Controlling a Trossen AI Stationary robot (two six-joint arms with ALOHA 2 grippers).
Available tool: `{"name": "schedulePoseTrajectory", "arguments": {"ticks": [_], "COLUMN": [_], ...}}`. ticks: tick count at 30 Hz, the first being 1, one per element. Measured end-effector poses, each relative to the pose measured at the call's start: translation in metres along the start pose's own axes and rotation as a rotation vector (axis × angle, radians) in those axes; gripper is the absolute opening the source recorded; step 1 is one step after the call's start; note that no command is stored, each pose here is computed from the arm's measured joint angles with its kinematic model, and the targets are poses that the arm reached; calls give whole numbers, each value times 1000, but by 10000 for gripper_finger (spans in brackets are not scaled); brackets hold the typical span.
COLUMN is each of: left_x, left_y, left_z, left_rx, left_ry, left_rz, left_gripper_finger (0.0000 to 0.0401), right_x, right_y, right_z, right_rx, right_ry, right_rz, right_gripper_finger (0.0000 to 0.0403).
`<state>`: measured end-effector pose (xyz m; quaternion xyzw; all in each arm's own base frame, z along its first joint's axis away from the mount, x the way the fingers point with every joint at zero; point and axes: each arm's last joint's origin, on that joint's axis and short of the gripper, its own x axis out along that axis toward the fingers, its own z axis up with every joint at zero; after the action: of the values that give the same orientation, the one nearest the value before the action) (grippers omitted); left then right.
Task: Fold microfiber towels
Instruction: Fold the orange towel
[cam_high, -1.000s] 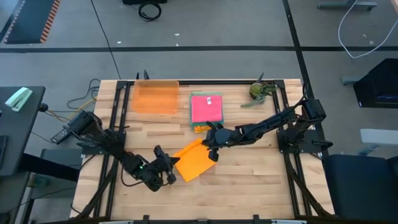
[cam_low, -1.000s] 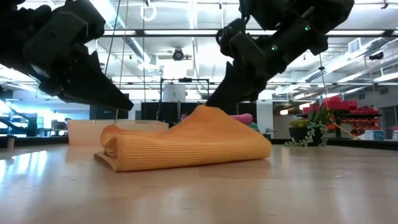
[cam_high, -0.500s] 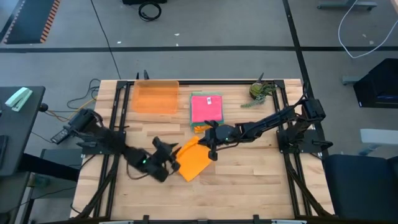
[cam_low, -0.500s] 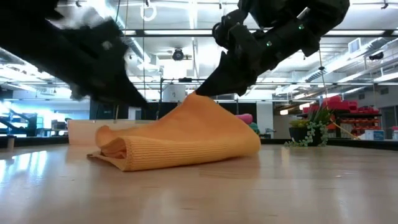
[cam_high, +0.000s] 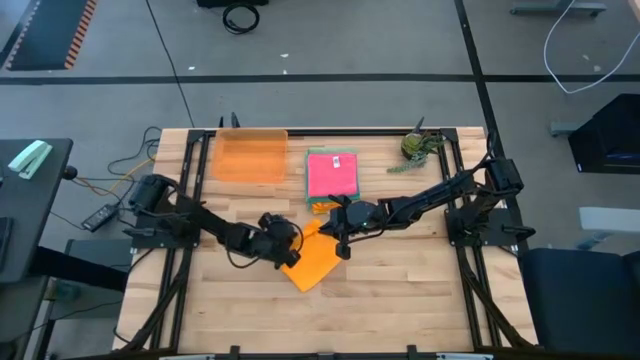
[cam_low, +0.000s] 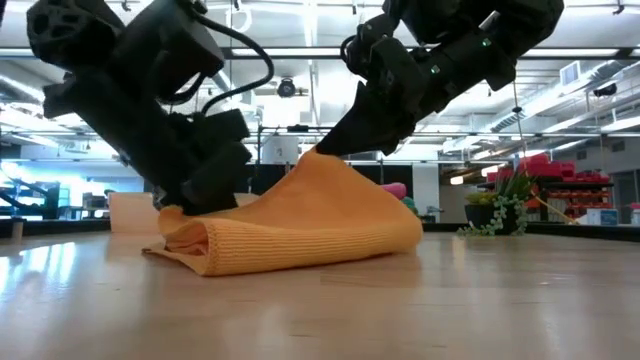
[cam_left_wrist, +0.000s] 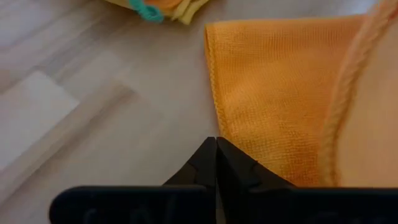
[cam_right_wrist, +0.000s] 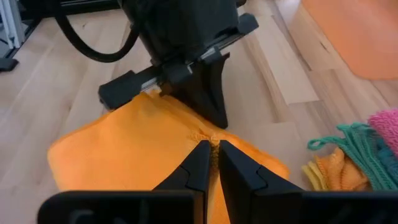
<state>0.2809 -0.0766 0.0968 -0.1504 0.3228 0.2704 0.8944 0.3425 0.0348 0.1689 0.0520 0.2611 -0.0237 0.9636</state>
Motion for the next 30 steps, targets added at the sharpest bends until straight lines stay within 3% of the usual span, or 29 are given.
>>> {"name": "schedulePoseTrajectory", "arguments": {"ticks": [15, 21, 30], "left_x": [8, 6, 6], "left_y": [-9, -17, -17], "left_z": [-1, -1, 0], "left_rx": [-22, 7, 34], "left_ry": [-7, 23, 20], "left_rz": [-113, -241, -251], "left_gripper_finger": [6, 5, 4], "right_x": [5, 9, 17], "right_y": [-10, -18, -26], "right_z": [-4, -8, -17], "right_rx": [16, 31, 76], "right_ry": [34, 45, 92], "right_rz": [5, -9, -11], "right_gripper_finger": [39, 39, 39]}}
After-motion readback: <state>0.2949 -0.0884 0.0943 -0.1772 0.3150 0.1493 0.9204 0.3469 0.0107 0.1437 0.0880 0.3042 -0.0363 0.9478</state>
